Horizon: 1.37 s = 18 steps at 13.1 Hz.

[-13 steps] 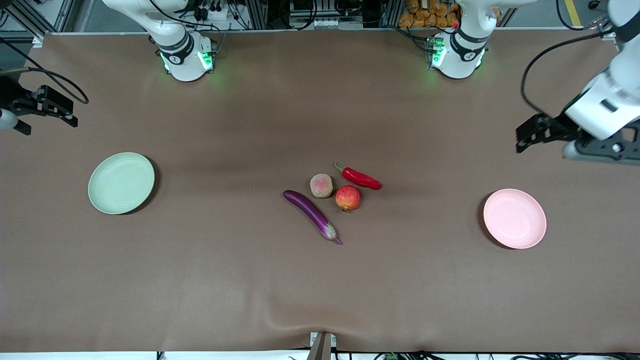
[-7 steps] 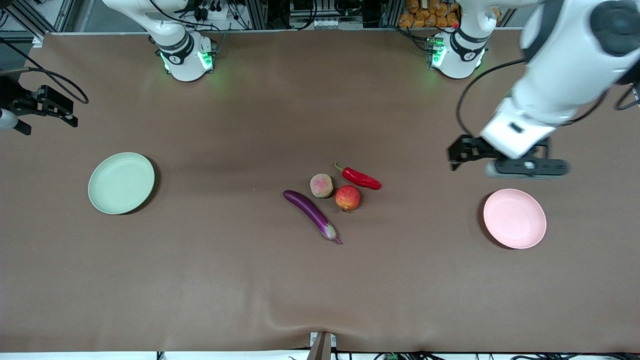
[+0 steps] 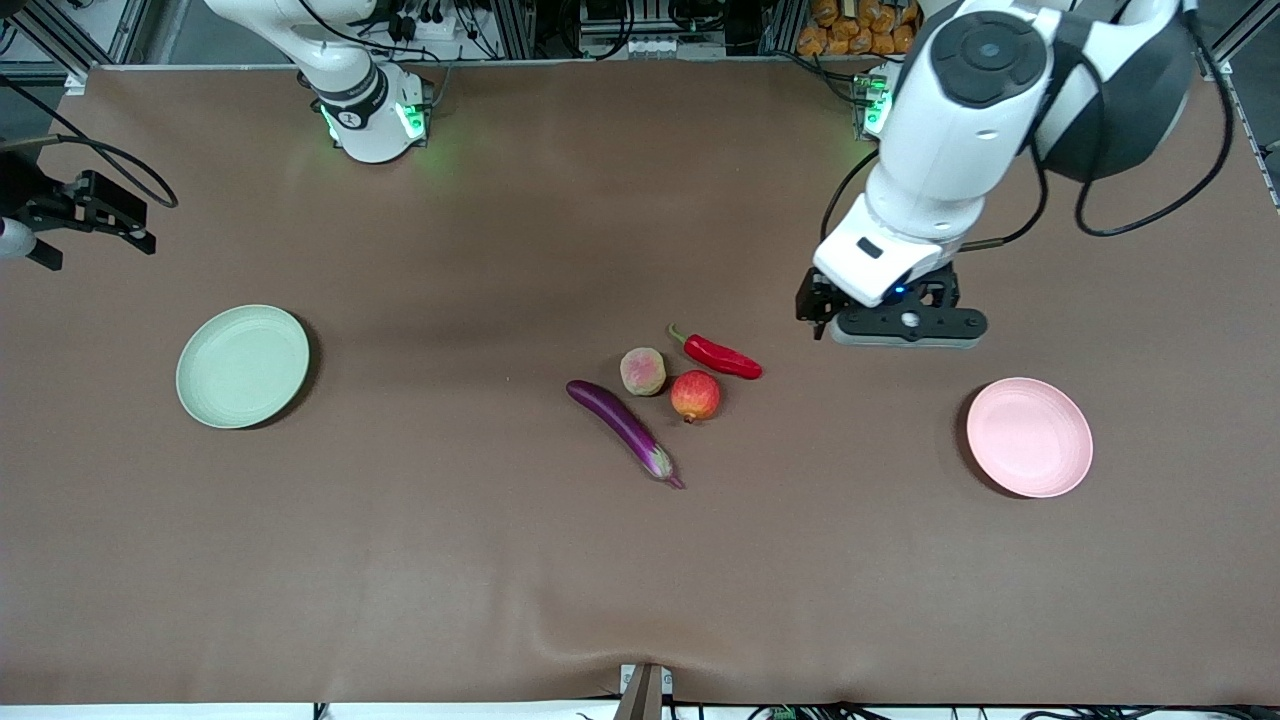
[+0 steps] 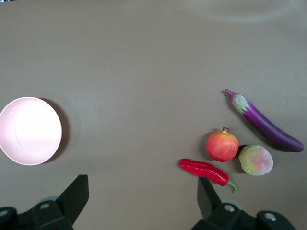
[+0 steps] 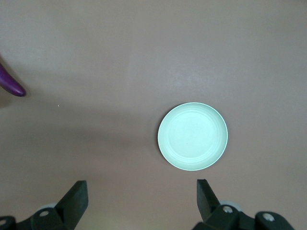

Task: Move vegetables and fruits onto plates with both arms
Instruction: 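Reach the left gripper toward the red chili pepper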

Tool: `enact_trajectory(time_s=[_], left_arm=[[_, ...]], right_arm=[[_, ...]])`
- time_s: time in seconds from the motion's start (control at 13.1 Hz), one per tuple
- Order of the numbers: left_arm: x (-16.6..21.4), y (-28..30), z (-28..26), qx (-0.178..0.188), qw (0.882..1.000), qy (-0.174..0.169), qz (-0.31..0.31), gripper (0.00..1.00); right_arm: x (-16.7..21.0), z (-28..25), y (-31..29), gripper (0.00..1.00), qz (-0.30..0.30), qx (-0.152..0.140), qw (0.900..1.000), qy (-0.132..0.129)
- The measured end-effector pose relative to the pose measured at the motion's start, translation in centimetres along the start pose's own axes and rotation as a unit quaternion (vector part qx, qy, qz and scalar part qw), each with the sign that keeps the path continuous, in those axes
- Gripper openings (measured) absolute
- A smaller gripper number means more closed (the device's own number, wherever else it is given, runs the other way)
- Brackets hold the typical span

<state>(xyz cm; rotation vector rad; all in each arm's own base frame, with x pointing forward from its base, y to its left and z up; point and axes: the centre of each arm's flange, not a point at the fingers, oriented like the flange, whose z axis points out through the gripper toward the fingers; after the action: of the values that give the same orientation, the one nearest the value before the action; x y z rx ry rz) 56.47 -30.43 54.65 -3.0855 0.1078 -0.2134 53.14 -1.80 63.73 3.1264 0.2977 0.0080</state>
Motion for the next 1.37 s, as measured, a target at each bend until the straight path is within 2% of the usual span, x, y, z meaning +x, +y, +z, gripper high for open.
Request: enact_trajectory(time_s=[0.38,0.53,0.61,0.69,0.84,0.99,1.3,1.37], left_arm=[[0.1,-0.3,0.3,0.004,0.997,-0.006,-0.073,1.00],[-0.2,-0.4,0.3,0.008,0.996,-0.022,-0.090,1.00],[-0.4,-0.5,0.3,-0.002,0.994,-0.038,-0.106,1.00],[-0.5,-0.6,0.4,-0.017,0.990,-0.055,-0.132,1.00],[-0.5,-0.4,1.5,-0.024,0.979,-0.078,-0.187,1.00],[-0.5,0.5,3.9,-0.019,0.969,-0.103,-0.223,1.00],[-1.6,1.4,11.7,0.008,0.949,-0.172,-0.266,1.00],[-2.0,1.5,13.6,0.009,0.946,-0.174,-0.272,1.00]], right_arm=[[0.0,0.0,0.0,1.00,0.000,0.000,1.000,0.000],[0.0,0.0,0.0,1.00,0.000,0.000,1.000,0.000],[0.0,0.0,0.0,1.00,0.000,0.000,1.000,0.000],[0.0,0.0,0.0,1.00,0.000,0.000,1.000,0.000],[0.0,0.0,0.0,1.00,0.000,0.000,1.000,0.000],[0.0,0.0,0.0,1.00,0.000,0.000,1.000,0.000],[0.0,0.0,0.0,1.00,0.000,0.000,1.000,0.000],[0.0,0.0,0.0,1.00,0.000,0.000,1.000,0.000]])
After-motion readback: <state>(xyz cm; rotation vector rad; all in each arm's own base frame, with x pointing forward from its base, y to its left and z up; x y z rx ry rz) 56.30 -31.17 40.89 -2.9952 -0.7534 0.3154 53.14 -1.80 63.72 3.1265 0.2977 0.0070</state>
